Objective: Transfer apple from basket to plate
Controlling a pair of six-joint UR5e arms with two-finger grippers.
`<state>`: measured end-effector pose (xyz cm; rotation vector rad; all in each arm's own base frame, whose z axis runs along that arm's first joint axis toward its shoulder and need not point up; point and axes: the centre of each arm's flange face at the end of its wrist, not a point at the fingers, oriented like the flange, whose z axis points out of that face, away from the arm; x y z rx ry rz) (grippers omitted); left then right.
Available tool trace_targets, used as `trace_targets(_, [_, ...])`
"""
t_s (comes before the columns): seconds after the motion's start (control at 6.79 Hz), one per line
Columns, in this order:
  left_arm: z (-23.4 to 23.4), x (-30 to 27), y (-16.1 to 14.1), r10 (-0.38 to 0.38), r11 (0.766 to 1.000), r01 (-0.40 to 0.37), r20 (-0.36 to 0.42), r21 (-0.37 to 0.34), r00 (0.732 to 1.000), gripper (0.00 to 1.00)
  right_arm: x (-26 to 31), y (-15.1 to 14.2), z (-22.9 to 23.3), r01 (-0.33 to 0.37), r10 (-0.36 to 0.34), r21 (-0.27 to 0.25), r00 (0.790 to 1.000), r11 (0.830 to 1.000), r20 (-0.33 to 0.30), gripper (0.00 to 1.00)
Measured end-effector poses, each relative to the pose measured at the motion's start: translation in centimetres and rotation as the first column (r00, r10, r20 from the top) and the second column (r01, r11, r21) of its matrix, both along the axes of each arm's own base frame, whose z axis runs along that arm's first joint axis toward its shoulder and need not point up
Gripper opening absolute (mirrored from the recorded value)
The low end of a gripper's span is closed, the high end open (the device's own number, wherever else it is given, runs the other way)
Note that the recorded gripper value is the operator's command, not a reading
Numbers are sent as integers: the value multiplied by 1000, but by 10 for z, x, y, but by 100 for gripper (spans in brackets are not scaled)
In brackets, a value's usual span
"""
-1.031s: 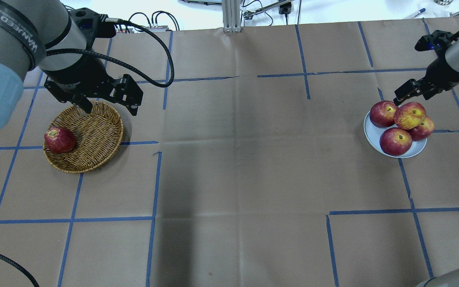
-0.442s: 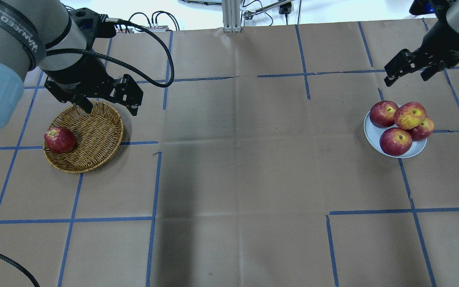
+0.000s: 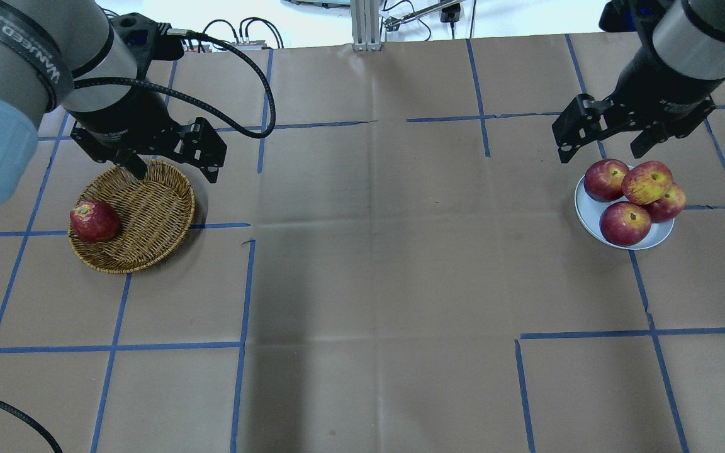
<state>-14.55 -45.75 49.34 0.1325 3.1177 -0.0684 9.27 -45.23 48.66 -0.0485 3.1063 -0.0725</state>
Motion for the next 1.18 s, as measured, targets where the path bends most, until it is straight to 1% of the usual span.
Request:
trace_targets(0.15, [0,0,0,0,1000,0,0,0,1000,99,16,20,-2,41,-41,6,999,999,-6,100])
trace_targets(0.29, [0,0,0,0,1000,0,1,0,1000,99,24,30,-5,77,-76,9,997,997,-9,100])
trace_targets(0.44, [0,0,0,1,1000,-1,2,0,1000,99,27,30,-6,97,-97,13,995,995,-12,100])
trace_targets(0.59, [0,0,0,0,1000,0,2,0,1000,99,31,22,-6,103,-103,16,995,995,-14,100])
trace_targets(0.88, [0,0,0,1,1000,-1,1,0,1000,99,51,3,0,66,-66,8,996,998,-53,100])
trace_targets(1.18, [0,0,0,0,1000,0,1,0,1000,99,60,-2,1,45,-45,0,997,999,-68,100])
